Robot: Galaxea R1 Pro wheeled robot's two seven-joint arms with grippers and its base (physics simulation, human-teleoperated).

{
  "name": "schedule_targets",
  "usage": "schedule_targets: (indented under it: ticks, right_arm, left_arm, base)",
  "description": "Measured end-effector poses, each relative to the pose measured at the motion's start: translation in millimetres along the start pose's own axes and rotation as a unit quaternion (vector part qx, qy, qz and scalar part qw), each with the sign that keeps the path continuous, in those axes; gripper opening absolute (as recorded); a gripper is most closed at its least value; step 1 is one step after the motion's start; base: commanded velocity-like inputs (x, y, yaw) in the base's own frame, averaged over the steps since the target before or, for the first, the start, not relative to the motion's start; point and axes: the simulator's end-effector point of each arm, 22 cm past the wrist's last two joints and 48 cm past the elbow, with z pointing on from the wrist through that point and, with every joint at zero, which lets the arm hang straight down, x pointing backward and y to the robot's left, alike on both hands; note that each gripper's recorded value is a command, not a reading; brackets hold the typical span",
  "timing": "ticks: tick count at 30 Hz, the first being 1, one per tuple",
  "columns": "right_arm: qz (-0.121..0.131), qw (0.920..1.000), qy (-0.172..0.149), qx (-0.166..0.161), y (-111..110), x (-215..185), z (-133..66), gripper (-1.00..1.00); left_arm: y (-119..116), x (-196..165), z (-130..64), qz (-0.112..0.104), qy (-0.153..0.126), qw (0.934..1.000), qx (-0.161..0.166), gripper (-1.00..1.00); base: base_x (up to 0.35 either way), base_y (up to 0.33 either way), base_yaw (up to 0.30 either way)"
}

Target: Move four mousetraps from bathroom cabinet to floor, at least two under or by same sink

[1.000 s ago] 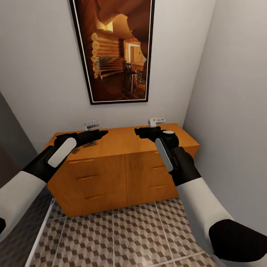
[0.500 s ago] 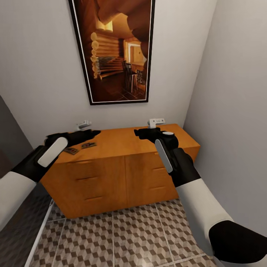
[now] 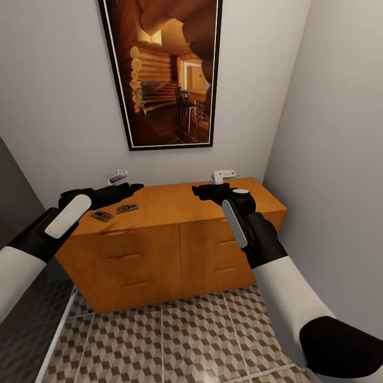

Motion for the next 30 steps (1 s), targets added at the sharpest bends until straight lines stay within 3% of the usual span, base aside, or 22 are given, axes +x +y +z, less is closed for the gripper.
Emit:
schedule_targets:
  ticks: [7,13,18,24,25,26,30]
  right_arm:
    - [-0.005,1.0000,0.001,-0.001,2.5,0.8,0.1,1.00]
    - [-0.010,0.9999,0.001,-0.001,2.8,0.9,-0.1,1.00]
    - [-0.011,0.9999,0.002,-0.001,2.0,1.4,0.0,1.00]
    - [-0.011,0.9999,0.002,-0.001,2.8,2.1,0.2,1.00]
    - [-0.011,0.9999,0.003,-0.001,2.5,2.8,0.4,1.00]
    - [-0.011,0.9999,0.003,-0.001,2.5,3.2,0.5,1.00]
    - [-0.011,0.9999,0.004,-0.001,2.0,4.0,0.8,1.00]
  left_arm:
    - [-12.2,9.7,8.5,-0.002,0.006,1.0000,-0.005,1.00]
    - [3.9,5.8,5.4,0.007,0.011,0.9969,-0.077,1.00]
    - [13.0,22.9,-8.2,0.056,0.071,0.9831,-0.159,1.00]
    - [-5.7,11.3,-24.2,0.100,0.073,0.9719,-0.200,1.00]
    - [1.7,5.2,-33.8,0.110,0.069,0.9617,-0.241,1.00]
    - [7.4,3.3,-38.8,0.117,0.070,0.9557,-0.261,1.00]
    - [19.5,-0.8,-49.2,0.133,0.077,0.9428,-0.296,1.00]
  base:
    - [0.000,0.000,0.000]
    - [0.000,0.000,0.000]
    - [0.000,0.000,0.000]
    - [0.000,0.000,0.000]
    - [0.000,0.000,0.000]
    - [0.000,0.000,0.000]
    - [0.000,0.000,0.000]
